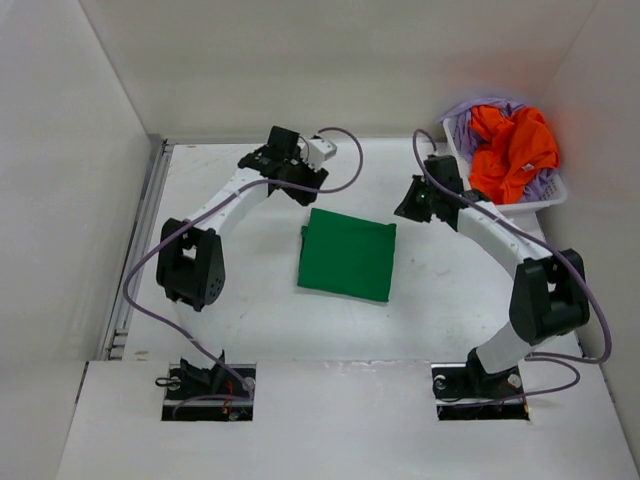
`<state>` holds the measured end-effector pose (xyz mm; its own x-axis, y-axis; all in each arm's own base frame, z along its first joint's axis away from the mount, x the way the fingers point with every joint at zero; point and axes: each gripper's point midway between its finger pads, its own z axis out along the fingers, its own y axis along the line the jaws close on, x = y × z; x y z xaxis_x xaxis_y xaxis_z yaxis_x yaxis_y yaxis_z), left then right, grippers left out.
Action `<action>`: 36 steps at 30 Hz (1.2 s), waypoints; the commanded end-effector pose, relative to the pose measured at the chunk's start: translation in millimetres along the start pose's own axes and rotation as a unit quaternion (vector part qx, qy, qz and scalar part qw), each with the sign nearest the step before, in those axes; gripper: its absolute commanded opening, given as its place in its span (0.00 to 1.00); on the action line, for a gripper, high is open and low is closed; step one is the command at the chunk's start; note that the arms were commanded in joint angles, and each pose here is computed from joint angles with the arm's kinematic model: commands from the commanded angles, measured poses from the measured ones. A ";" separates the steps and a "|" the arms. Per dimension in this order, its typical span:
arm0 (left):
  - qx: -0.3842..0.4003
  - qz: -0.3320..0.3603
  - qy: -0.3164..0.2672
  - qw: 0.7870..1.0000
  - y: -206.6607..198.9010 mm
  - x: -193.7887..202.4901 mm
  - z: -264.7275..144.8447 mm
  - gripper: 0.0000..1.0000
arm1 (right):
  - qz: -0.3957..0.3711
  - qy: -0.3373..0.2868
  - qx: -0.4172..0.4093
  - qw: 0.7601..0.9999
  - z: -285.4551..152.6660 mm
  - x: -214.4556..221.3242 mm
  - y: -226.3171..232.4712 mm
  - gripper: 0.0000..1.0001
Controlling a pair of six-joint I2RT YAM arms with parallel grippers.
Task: Fold and stack the t-shirts
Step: Fold the long partially folded tshirt into a neat square
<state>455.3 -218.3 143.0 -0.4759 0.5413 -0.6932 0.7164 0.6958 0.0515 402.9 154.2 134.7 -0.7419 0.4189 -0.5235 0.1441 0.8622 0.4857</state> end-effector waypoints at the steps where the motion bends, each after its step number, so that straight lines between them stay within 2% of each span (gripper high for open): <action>1: 0.079 0.011 -0.043 0.996 -57.3 -17.0 -9.8 0.48 | -0.023 0.004 -0.001 1.000 3.6 20.3 8.1 0.06; 3: 0.092 0.004 -0.023 0.996 -64.4 -3.6 4.8 0.47 | -0.022 0.019 0.013 0.999 15.2 28.1 3.6 0.01; 5: 0.093 -0.007 -0.001 0.996 -62.5 9.0 21.5 0.46 | -0.023 0.032 0.022 0.999 29.5 29.5 1.5 0.00; 9: 0.040 -0.033 0.035 0.998 -32.2 25.9 48.9 0.45 | -0.021 0.053 0.037 0.998 58.9 28.4 -3.2 0.00; 13: -0.001 -0.047 0.041 0.998 -9.1 28.0 58.3 0.46 | -0.016 0.036 0.039 0.998 75.2 7.3 -2.2 0.00; 19: -0.019 -0.057 0.016 0.998 3.8 7.6 40.6 0.49 | -0.016 0.018 0.016 1.000 70.3 -10.3 16.2 0.03; 23: -0.023 -0.060 -0.020 0.998 -2.8 -9.9 1.5 0.51 | -0.020 -0.004 0.007 1.000 40.8 -15.7 20.5 0.16; 25: -0.018 -0.059 -0.030 0.998 -12.2 -8.5 -16.4 1.00 | -0.021 -0.008 0.007 1.000 25.2 -7.6 17.1 0.22; 29: 0.022 -0.077 0.007 0.997 -39.0 28.9 -24.3 1.00 | -0.012 0.014 0.015 1.000 6.4 30.2 2.6 0.35; 33: 0.062 -0.111 0.068 0.989 -60.3 78.6 -14.2 1.00 | -0.012 0.029 0.018 0.999 -7.2 63.9 -7.3 0.37; 36: 0.108 -0.141 0.096 0.979 -83.5 99.1 -6.3 1.00 | -0.006 0.031 0.013 0.999 -15.8 77.6 -10.0 0.37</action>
<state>377.2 -212.0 104.0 -0.6408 0.4643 -0.6114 0.6637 0.7353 -0.1373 338.2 170.2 92.1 -0.8079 0.3644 -0.4631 0.1534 0.8888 0.4318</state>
